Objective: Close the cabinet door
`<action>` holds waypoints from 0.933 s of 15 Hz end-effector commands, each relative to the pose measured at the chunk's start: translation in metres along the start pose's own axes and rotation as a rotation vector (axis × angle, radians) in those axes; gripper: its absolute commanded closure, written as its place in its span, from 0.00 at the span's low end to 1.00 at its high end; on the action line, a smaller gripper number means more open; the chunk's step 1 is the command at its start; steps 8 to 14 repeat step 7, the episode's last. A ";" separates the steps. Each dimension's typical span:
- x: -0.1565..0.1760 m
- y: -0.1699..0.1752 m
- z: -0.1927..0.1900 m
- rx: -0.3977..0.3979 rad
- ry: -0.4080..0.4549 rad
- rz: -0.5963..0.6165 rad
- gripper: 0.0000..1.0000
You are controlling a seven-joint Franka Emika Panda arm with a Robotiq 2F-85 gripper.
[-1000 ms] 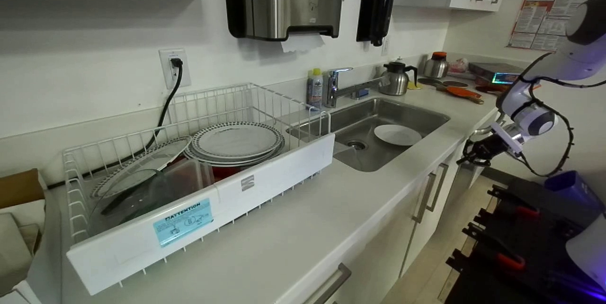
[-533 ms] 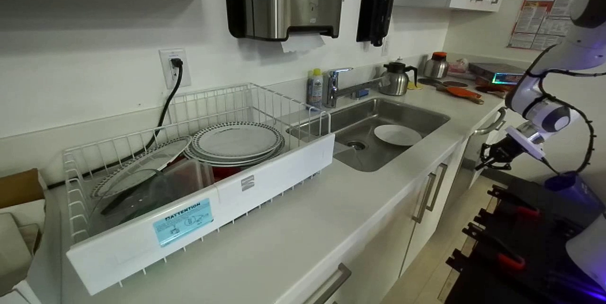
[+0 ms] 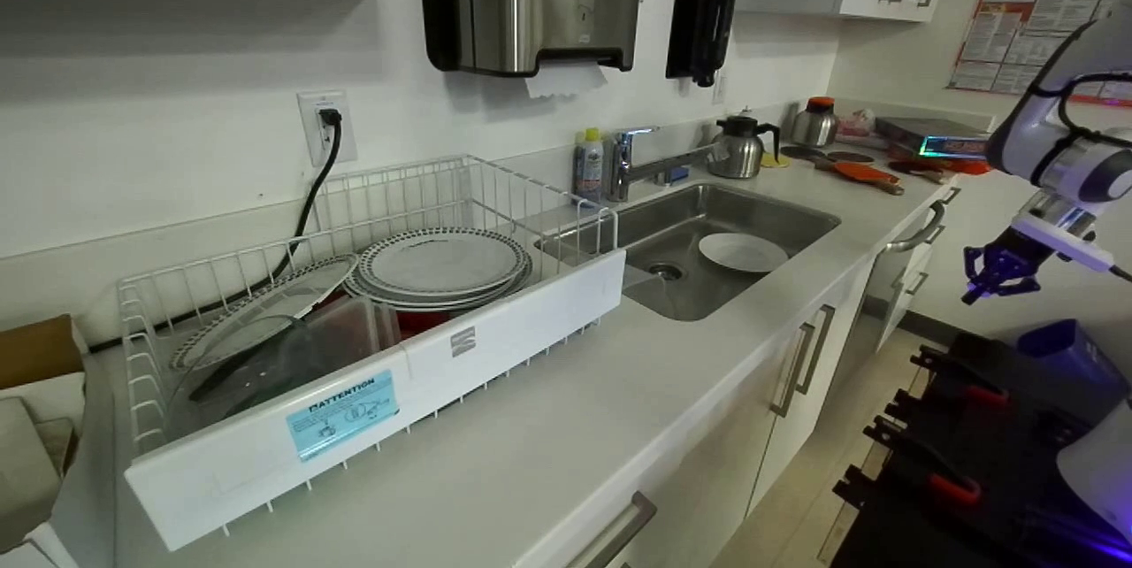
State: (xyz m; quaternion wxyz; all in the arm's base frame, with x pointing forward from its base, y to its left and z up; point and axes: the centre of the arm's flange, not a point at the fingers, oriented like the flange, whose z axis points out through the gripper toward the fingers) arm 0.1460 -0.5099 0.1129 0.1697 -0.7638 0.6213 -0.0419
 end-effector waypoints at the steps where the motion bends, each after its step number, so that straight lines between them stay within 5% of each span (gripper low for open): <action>1: -0.035 -0.023 -0.058 -0.102 0.082 -0.158 1.00; 7: -0.051 -0.044 -0.109 -0.189 0.129 -0.381 1.00; 14: -0.051 -0.044 -0.109 -0.189 0.129 -0.381 1.00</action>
